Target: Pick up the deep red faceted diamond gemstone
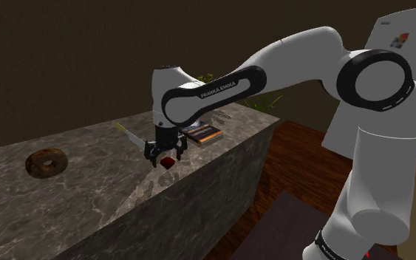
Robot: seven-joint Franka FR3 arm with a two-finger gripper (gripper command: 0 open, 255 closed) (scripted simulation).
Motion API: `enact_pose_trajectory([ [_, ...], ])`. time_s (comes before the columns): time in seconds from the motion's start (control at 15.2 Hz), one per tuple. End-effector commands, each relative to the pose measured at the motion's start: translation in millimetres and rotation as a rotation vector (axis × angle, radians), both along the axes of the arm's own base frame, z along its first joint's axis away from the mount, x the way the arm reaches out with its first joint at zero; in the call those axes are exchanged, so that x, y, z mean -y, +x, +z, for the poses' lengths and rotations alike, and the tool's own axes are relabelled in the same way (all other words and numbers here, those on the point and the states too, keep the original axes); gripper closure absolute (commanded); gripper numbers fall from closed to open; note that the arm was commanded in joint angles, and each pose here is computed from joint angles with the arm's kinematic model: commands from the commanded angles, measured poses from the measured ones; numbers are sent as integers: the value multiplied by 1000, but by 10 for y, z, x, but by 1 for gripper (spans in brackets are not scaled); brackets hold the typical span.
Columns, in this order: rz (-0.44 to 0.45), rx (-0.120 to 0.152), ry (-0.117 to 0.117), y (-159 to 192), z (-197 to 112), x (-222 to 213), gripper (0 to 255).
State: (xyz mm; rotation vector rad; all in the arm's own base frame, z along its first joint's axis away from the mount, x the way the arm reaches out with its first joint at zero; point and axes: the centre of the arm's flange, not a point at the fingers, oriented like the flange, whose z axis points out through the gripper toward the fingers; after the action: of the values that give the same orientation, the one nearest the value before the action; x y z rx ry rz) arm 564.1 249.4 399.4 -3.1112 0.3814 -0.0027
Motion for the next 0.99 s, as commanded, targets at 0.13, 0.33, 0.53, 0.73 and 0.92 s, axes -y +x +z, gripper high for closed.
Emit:
enact_pose_trajectory([
  [0.13,0,0,0,-3,-131,6,0],
  [0.33,0,1,0,-5,-139,5,255],
  [0.53,0,1,0,-7,-137,6,255],
  [0.73,0,1,0,-8,-135,6,255],
  [0.92,0,0,0,-4,-25,6,255],
])
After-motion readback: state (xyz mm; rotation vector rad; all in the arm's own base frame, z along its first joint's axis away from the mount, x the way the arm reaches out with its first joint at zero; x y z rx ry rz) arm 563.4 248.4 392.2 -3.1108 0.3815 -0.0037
